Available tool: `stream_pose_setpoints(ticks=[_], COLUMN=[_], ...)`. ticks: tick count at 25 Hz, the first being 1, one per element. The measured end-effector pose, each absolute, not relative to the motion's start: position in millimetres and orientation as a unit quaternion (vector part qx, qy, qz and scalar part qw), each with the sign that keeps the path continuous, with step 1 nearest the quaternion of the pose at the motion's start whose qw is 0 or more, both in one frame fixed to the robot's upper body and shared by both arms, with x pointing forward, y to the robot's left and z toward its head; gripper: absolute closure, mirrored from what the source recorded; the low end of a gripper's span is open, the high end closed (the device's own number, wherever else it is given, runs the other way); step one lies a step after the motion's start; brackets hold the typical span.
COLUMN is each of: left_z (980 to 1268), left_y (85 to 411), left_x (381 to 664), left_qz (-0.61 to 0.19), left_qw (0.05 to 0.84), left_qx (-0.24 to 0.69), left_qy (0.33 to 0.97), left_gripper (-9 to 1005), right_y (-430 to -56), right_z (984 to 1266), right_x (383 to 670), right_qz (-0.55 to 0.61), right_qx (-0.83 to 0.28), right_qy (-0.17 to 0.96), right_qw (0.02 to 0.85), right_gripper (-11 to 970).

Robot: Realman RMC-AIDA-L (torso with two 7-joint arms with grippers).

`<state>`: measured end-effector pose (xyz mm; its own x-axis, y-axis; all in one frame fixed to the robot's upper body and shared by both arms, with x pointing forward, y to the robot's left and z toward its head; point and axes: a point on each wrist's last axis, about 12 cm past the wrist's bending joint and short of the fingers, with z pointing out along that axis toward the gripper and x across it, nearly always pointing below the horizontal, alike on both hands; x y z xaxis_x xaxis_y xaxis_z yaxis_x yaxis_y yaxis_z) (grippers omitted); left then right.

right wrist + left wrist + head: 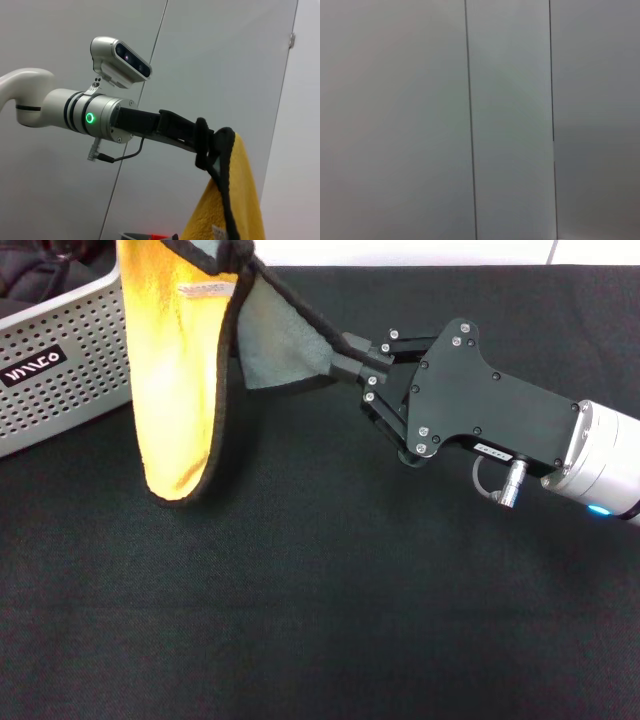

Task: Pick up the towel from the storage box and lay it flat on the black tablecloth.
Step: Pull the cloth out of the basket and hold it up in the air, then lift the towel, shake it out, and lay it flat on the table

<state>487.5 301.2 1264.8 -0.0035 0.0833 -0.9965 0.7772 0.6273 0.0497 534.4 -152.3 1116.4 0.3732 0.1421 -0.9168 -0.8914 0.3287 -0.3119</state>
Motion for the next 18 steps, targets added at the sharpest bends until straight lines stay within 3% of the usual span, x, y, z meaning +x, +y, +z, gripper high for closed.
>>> stream_pose_setpoints(ticks=[12,18], left_z=[1257.4,1236.7], left_y=[299.9,305.3], left_x=[485.9,482.3], left_qz=[-0.291,-0.313], left_qw=[0.611,0.586], left_qx=[0.333,0.34], left_qy=[0.657,0.666], left_gripper=[967,966], right_y=[-155.8,-173.8], right_z=[1116.4,1114.4], right_x=[534.2,528.2], right_qz=[0.37,0.363], right_qx=[-0.432,-0.391], right_qy=[0.424,0.433], right_qw=[0.705,0.727], right_gripper=[953,953])
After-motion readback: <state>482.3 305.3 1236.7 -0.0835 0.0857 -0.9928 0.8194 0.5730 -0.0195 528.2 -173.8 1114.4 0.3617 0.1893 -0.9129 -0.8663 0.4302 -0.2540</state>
